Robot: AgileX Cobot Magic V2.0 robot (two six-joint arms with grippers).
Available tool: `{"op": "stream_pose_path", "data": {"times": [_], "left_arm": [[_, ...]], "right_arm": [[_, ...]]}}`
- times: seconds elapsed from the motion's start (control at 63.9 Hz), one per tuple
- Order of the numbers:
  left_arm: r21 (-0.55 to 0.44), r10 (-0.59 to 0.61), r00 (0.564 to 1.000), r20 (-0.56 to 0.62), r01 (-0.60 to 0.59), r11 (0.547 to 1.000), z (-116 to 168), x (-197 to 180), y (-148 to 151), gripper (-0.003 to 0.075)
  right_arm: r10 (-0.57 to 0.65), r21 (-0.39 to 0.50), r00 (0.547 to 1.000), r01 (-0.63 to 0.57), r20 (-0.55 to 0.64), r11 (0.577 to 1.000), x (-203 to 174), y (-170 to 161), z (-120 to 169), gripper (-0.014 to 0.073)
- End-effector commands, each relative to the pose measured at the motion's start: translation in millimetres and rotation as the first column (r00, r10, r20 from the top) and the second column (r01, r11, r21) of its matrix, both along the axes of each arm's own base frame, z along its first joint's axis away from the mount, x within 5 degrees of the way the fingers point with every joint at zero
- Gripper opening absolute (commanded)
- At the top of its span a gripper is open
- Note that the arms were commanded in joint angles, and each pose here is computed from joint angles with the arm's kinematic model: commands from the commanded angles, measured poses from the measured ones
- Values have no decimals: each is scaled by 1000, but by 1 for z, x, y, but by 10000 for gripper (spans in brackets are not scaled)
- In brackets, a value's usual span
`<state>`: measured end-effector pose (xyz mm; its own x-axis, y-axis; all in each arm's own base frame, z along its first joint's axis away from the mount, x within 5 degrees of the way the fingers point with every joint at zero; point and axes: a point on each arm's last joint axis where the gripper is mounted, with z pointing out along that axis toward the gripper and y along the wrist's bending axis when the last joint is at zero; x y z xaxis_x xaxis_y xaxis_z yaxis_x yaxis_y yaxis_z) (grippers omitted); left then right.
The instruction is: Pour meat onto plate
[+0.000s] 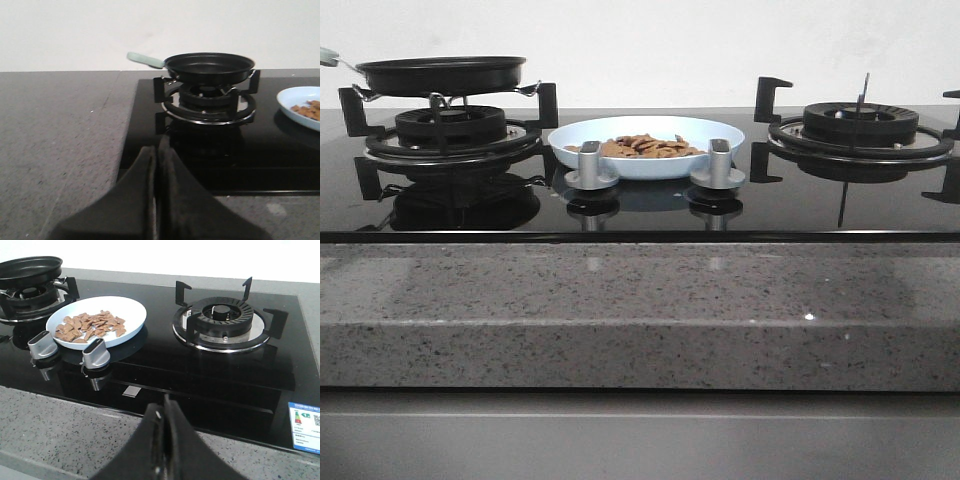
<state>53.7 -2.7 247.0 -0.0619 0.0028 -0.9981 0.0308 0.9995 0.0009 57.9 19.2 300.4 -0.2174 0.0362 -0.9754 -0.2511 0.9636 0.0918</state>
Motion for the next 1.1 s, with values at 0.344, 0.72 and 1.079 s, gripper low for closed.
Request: {"op": "stream_pose_path", "data": {"times": [0.344,0.72,1.079], "left_arm": [[-25,82,995,48,-81,996,-46,2,5,-20],[-50,81,995,52,-78,996,-45,2,5,-20],[-50,81,995,52,-78,996,-45,2,5,-20]], "right_arm": [[-22,19,995,20,96,1000,1,-2,15,-60],[-22,19,995,20,96,1000,1,-2,15,-60],[-22,19,995,20,96,1000,1,-2,15,-60]]}}
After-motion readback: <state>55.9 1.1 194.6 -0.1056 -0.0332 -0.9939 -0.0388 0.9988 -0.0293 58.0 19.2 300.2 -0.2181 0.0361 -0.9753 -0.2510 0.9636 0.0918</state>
